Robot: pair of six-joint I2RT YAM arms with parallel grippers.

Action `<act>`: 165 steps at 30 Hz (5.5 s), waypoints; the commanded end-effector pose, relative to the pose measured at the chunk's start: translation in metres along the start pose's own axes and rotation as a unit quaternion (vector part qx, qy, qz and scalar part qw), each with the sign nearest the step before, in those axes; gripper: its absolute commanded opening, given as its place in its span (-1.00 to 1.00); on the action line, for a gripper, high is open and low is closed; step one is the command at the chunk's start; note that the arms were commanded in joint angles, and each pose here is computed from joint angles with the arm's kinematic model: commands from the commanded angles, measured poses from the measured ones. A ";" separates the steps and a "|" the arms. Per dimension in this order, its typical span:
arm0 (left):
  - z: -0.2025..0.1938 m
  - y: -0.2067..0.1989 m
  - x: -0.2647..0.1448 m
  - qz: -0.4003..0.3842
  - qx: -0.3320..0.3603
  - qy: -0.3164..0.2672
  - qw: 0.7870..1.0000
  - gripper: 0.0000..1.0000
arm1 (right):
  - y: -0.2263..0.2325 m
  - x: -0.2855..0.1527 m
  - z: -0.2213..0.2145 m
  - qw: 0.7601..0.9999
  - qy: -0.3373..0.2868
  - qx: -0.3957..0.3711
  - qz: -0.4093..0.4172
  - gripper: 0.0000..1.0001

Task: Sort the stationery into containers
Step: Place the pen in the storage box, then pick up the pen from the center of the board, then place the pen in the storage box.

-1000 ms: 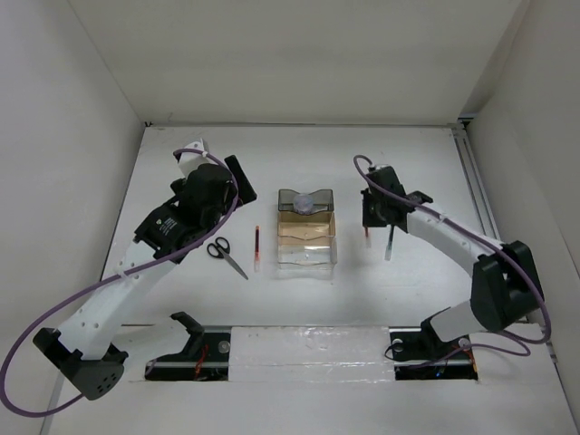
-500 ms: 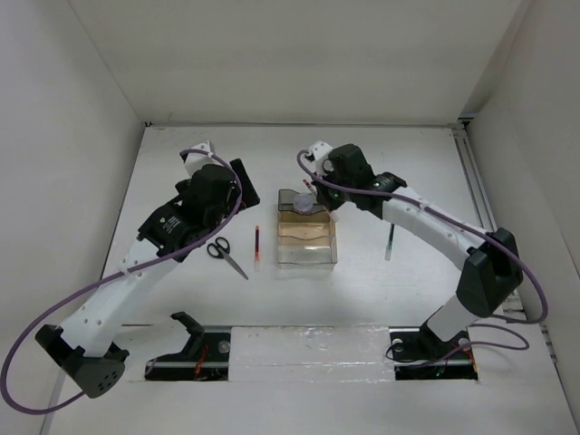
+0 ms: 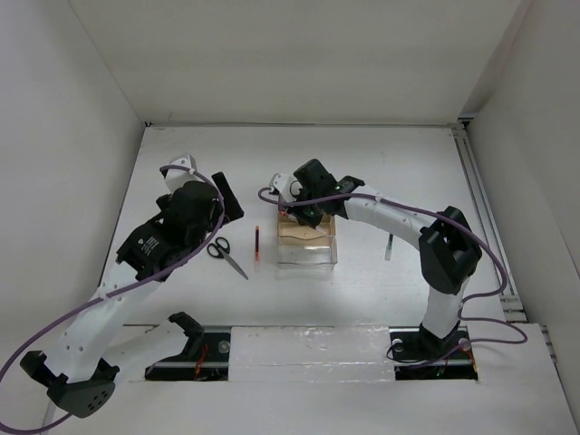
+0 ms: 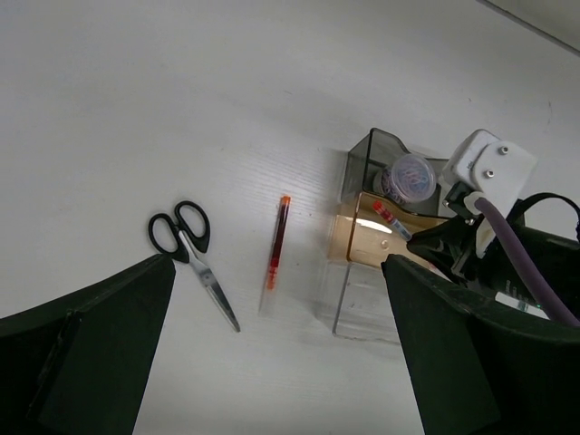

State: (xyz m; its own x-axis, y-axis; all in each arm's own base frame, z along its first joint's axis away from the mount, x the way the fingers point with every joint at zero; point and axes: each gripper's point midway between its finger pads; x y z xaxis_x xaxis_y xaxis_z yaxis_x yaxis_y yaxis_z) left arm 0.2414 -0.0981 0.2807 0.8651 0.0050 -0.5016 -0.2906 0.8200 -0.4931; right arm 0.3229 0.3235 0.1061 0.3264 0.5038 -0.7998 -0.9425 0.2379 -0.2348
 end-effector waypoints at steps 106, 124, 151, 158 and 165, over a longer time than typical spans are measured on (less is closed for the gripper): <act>-0.015 0.020 0.034 0.003 0.022 0.001 1.000 1.00 | -0.077 -0.068 -0.243 0.762 0.102 0.595 -0.232 -1.00; -0.023 0.027 0.043 0.028 0.020 0.008 0.999 1.00 | -0.077 -0.057 0.026 0.983 -0.066 0.104 -0.139 -1.00; -0.020 0.027 0.042 0.028 0.018 0.002 0.999 1.00 | -0.017 -0.014 0.031 0.995 -0.063 -0.072 -0.027 -0.94; -0.021 0.028 0.044 0.031 0.020 0.005 0.999 1.00 | -0.019 -0.023 0.036 0.995 -0.073 -0.057 -0.040 0.19; -0.021 0.028 0.044 0.031 0.020 0.005 0.999 1.00 | -0.030 -0.061 0.059 0.987 -0.135 -0.044 -0.079 0.98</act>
State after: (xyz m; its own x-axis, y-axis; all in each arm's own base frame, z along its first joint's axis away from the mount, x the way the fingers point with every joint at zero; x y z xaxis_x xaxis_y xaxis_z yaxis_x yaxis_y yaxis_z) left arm 0.2596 -0.0900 0.2275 0.8326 0.0378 -0.5526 -0.3192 0.8481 -0.4229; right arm 0.3275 0.3251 0.1356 0.3865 0.5699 -0.7251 -0.9208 0.1933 -0.3389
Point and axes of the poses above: each gripper's point midway between its finger pads, its own x axis out along the fingers, its own y axis along the line the jaws close on, z = x × y, and after that the axes turned 13 degrees about -x, right-handed
